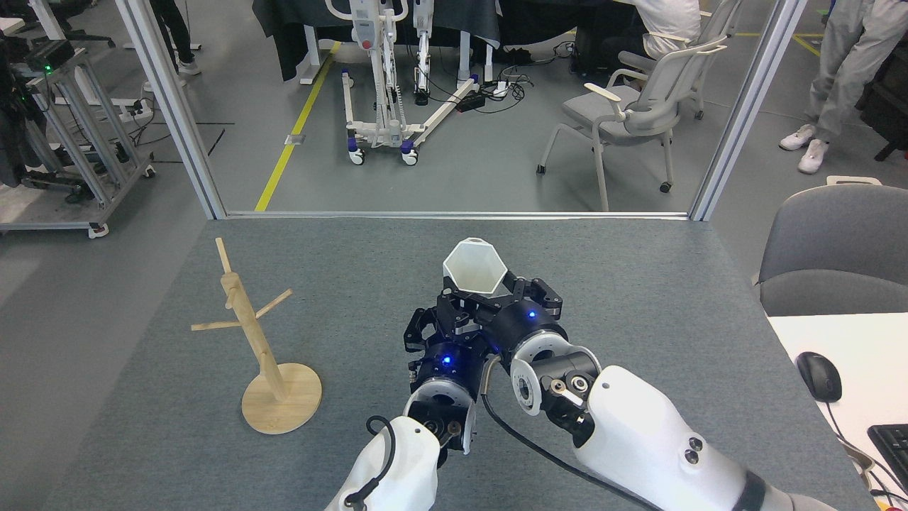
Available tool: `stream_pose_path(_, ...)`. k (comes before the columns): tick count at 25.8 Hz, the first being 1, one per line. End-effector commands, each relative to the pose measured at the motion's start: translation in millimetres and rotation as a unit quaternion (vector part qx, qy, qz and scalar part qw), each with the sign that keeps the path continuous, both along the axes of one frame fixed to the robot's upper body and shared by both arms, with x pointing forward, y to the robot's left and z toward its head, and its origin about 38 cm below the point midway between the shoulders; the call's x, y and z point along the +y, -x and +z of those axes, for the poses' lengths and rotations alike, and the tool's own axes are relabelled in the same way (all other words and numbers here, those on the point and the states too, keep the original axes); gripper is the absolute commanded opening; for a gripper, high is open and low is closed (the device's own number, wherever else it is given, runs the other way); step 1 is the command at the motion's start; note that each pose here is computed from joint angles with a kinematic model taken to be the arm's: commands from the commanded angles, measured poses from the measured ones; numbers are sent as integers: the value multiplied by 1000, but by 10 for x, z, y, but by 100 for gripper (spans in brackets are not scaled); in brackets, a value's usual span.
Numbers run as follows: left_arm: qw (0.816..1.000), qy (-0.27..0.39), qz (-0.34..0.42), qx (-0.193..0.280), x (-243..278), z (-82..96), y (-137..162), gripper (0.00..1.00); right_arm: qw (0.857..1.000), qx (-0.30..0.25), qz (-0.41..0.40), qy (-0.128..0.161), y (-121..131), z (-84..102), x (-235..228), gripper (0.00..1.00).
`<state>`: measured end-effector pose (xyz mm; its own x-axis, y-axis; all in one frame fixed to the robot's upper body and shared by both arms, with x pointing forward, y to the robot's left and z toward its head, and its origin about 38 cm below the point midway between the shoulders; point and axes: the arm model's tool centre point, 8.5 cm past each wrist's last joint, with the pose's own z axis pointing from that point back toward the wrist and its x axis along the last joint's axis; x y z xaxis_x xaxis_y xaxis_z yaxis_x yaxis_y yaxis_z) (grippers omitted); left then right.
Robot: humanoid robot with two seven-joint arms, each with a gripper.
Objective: Hang cup on storage rack
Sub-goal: 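Grasp the white cup with the left gripper beside the right gripper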
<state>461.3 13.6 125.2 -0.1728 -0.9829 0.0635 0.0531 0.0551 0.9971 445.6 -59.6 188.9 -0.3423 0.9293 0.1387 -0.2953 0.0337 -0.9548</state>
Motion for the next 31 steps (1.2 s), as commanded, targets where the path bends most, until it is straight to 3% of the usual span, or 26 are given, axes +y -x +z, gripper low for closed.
stream_pose_path(1,1000,1,-15,-5,-39,23,11,40,1000,5,4,2,10,-22,6,0)
stream_pose_path(3,1000,-1,-27,-5,-66,24,19,35,1000,6,3,2,7,-45,5,20)
stream_pose_path(7,999,-6,-46,-4,-114,36,36,20,1000,6,2,1,14,-65,-1,92)
stream_pose_path(8,999,-6,-49,-3,-120,35,37,18,1000,5,4,0,18,-62,3,98)
stream_pose_path(12,998,-6,-60,-5,-147,44,47,12,1000,1,7,-3,19,-49,8,99)
stream_pose_path(23,997,3,-73,-21,-189,172,73,12,998,-63,-4,-28,21,27,-24,99)
stream_pose_path(31,997,3,-75,-21,-200,167,81,12,993,-112,-9,-45,21,140,-26,99)
